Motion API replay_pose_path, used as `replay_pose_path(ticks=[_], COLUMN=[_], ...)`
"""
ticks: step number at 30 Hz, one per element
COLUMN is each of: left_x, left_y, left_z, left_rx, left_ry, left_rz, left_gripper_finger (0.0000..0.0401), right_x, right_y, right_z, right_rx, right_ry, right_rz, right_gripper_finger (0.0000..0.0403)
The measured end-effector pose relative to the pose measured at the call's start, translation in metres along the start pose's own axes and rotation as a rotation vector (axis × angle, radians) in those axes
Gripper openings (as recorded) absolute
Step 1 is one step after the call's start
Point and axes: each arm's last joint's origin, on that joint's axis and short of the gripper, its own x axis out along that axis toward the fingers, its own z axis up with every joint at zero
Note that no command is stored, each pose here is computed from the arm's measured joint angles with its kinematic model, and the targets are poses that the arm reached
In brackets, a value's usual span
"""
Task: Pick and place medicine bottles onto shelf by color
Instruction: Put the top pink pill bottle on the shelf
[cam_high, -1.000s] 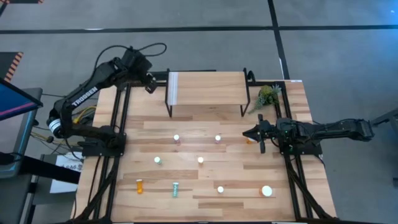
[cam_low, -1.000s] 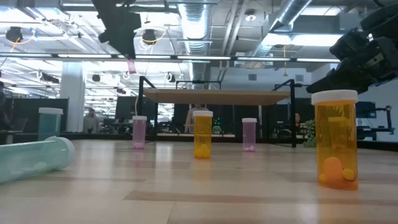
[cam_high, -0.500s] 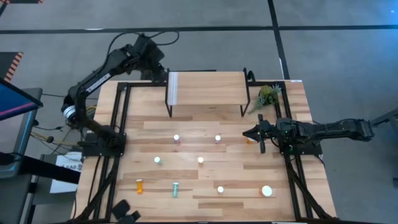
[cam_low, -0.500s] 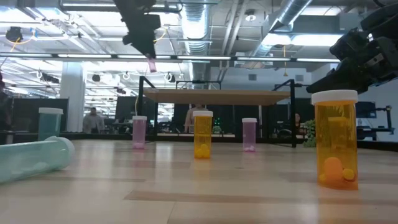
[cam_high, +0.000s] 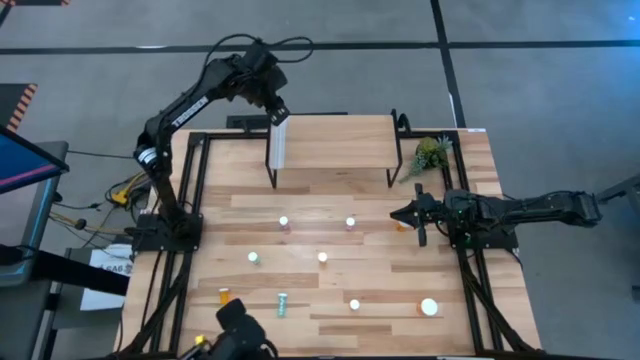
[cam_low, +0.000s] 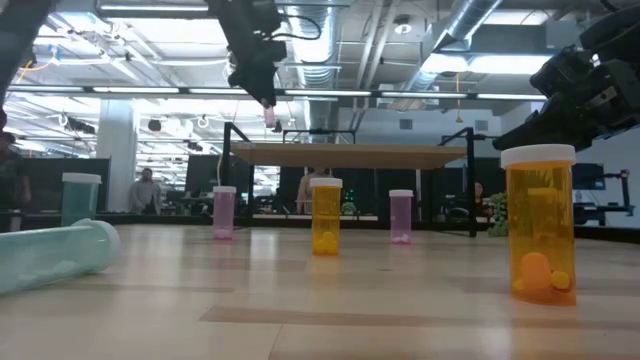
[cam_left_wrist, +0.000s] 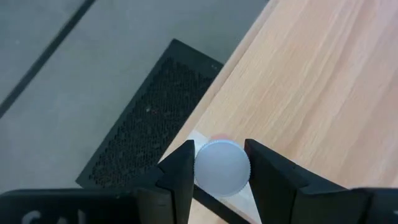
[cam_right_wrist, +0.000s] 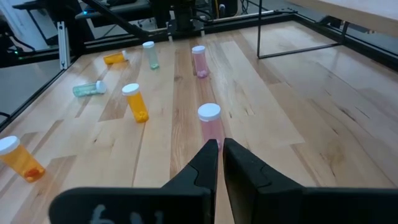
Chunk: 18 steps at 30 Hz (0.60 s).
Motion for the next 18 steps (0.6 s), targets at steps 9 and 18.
replay_pose_path(ticks=[9, 18], left_x=[0.035, 0.043], left_y=[0.000, -0.004], left_z=[0.001, 0.001], left_rx=[0.010, 0.022], left_ry=[0.067, 0.087], left_rz=[-0.044, -0.078], left_gripper_finger=[0.0123, 0.0123], right_x=[0.000, 0.000], right_y=[0.000, 0.000], right_z=[0.000, 0.000], right_rx=[0.000, 0.000], right_ry=[0.000, 0.000], right_rz=[0.000, 0.000], right_gripper_finger=[0.0051, 0.0051])
